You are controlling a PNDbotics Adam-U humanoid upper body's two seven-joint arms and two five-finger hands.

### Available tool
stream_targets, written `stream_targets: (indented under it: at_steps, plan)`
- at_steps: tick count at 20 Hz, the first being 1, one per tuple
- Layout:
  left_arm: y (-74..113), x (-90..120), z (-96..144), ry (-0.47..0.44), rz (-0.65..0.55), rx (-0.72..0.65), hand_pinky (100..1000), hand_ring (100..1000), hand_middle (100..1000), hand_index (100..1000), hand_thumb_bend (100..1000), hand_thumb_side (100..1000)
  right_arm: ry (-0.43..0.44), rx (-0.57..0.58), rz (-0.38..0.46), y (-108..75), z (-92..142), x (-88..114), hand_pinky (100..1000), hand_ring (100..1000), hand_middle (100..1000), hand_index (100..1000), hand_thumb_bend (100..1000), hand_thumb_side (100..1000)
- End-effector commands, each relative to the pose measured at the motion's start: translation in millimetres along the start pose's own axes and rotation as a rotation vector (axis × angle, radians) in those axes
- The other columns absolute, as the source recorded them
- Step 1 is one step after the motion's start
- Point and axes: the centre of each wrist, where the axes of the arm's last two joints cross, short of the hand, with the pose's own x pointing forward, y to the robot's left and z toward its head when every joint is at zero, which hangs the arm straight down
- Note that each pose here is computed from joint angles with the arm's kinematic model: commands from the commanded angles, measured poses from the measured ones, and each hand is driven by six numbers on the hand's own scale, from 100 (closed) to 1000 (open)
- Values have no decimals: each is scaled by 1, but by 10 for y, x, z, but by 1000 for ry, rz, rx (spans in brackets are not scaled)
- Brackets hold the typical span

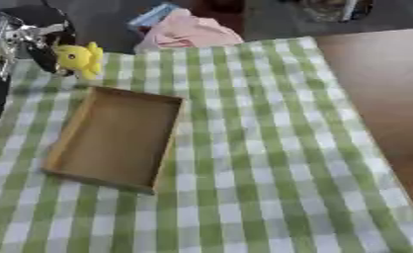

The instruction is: Pick up objects on the table and place them in the box.

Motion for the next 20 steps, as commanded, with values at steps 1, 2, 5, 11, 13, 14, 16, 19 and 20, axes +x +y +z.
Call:
stream_targets:
  at_steps: [1,2,5,11,13,14,16,19,20]
  plan:
    - [127,-178,96,10,-3,30,165,416,464,508,426,100,-27,0,13,-54,-47,91,712,635,552,873,100,664]
    - [125,-182,97,-4,-5,30,175,426,476,520,419,100,-26,-1,13,-55,-45,93,712,635,552,873,100,665]
    - [99,-198,101,-65,0,45,209,458,514,560,390,100,-23,-4,13,-53,-42,102,713,636,553,872,100,665]
    - [9,-180,87,-215,-6,88,202,454,510,556,354,100,-17,-10,10,-46,-35,123,713,636,554,872,100,666]
    - [-19,-161,80,-260,-15,98,201,453,510,554,348,100,-15,-11,10,-42,-33,129,713,637,554,872,100,666]
    - [-30,-160,80,-272,-15,101,201,453,510,554,348,100,-14,-11,10,-40,-32,131,713,637,554,872,100,666]
    - [-41,-161,80,-281,-13,104,201,453,510,554,348,100,-14,-12,10,-39,-32,134,713,637,554,872,100,666]
    - [-201,-63,45,-405,-18,119,196,449,509,551,273,100,-7,-13,10,-35,-20,132,712,637,555,871,100,666]
    - [-242,-37,40,-438,-18,125,195,448,508,551,267,100,-7,-13,9,-33,-17,132,712,637,555,871,100,666]
